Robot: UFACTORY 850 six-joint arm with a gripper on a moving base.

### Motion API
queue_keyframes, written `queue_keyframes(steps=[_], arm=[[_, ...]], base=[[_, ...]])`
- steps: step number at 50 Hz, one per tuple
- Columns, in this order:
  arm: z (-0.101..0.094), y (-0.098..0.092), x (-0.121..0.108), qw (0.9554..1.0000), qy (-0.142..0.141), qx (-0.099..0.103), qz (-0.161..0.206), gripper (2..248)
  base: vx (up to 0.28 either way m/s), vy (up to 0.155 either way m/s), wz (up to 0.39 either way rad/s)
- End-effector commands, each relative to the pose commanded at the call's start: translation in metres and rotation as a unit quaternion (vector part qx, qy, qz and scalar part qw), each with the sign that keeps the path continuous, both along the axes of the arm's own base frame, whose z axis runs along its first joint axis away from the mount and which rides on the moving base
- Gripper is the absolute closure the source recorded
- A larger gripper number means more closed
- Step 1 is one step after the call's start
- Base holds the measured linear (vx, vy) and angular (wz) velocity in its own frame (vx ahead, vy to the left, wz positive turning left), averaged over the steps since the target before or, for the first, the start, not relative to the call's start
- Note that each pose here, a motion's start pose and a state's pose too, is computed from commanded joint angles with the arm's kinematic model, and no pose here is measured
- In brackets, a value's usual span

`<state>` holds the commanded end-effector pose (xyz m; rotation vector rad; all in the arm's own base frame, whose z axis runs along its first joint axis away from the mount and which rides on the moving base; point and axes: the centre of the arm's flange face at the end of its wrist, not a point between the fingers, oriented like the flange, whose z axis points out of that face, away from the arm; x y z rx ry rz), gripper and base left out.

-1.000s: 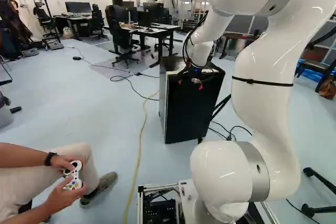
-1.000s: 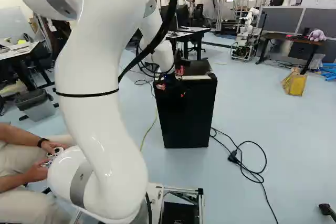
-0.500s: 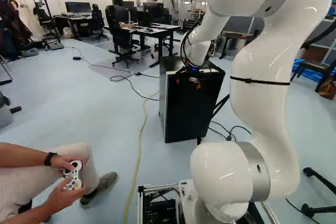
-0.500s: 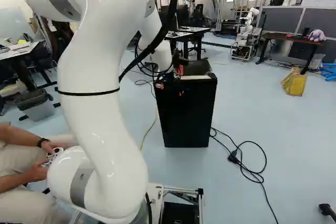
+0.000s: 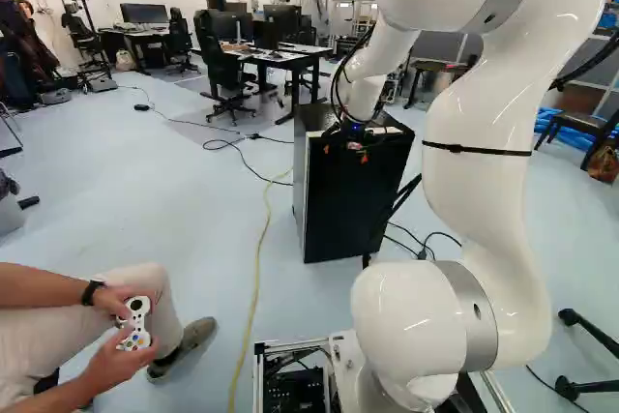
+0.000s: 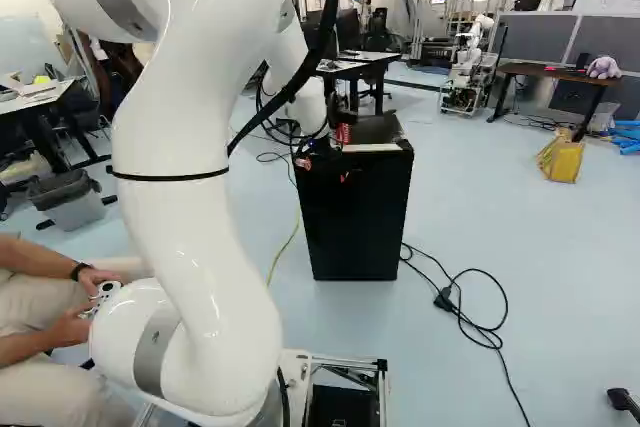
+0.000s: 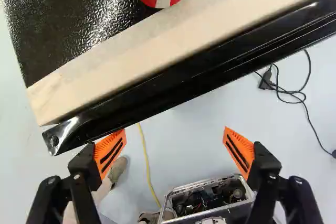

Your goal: Grab a drink from the fridge

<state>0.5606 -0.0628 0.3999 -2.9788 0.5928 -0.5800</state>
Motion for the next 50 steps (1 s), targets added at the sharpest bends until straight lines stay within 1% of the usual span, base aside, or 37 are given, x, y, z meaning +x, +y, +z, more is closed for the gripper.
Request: queue_keyframes(steps=[6, 17, 26, 32, 39, 50], arm=[[0.000, 0.000, -0.006, 1.0000, 0.002, 0.000, 0.000, 3], [0.001, 0.001, -0.024, 1.0000, 0.007, 0.001, -0.001, 3], [0.002, 0.002, -0.039, 1.0000, -0.002, -0.002, -0.002, 3], [0.004, 0.003, -0.047, 0.9998, -0.018, -0.006, 0.000, 3], [0.006, 0.003, -0.055, 0.9988, -0.047, -0.015, 0.003, 3], [0.012, 0.003, -0.068, 0.9948, -0.097, -0.029, 0.011, 3]], base=[[0.000, 0.000, 0.000], [0.000, 0.000, 0.000], [0.000, 0.000, 0.000], [0.000, 0.000, 0.000], [0.000, 0.000, 0.000], [0.000, 0.000, 0.000]])
